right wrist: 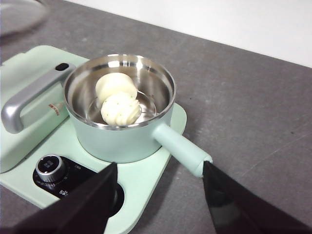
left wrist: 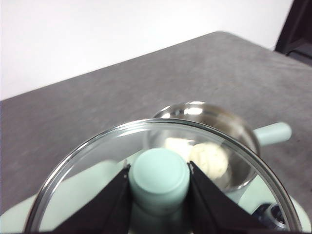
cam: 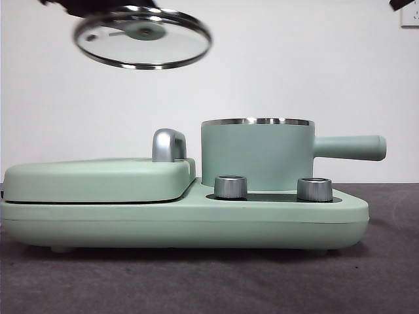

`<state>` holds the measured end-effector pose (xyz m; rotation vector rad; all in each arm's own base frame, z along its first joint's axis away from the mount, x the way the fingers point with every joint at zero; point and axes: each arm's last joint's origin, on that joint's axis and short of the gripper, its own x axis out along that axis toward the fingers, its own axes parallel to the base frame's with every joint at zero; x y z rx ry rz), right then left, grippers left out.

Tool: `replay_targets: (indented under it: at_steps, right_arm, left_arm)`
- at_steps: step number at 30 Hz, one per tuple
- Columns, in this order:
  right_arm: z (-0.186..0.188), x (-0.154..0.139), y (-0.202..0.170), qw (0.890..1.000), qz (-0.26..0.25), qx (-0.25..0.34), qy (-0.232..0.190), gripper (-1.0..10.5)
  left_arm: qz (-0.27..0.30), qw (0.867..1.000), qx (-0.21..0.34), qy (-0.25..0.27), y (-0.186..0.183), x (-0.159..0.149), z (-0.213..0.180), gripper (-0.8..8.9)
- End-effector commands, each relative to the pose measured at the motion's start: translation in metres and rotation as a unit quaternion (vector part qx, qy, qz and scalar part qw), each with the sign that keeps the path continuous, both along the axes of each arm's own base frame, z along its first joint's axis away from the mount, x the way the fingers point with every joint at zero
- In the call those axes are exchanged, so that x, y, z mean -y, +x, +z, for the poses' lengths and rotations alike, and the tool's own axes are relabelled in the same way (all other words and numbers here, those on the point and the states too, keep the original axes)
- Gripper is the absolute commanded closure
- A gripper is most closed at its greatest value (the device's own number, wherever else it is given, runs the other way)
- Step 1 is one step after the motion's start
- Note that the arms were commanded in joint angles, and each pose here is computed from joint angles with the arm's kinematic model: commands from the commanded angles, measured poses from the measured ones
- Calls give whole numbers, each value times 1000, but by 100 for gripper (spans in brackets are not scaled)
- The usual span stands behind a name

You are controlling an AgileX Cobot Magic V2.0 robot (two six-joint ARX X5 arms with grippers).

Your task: Put the buns in a small steamer

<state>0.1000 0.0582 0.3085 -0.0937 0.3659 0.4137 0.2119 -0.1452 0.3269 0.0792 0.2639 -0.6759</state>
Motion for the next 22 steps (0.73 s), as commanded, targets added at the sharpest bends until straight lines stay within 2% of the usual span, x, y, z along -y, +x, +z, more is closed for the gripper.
replay_targets:
  at_steps: [1, 8, 15, 22]
  right_arm:
    - [4, 2, -3, 1000, -1, 8, 8, 671]
    - [3, 3, -6, 1000, -1, 7, 8, 671]
    - [2, 3, -6, 1000, -1, 1, 5, 671]
    - [2, 3, -6, 1000, 2, -1, 6, 671]
  left_arm:
    - [-17, 999, 29, -21, 7, 14, 4, 799]
    - [-43, 998, 43, -25, 23, 43, -9, 798]
    - [-74, 995, 64, 19, 39, 72, -16, 799]
    - [-85, 994, 58, 39, 58, 95, -28, 799]
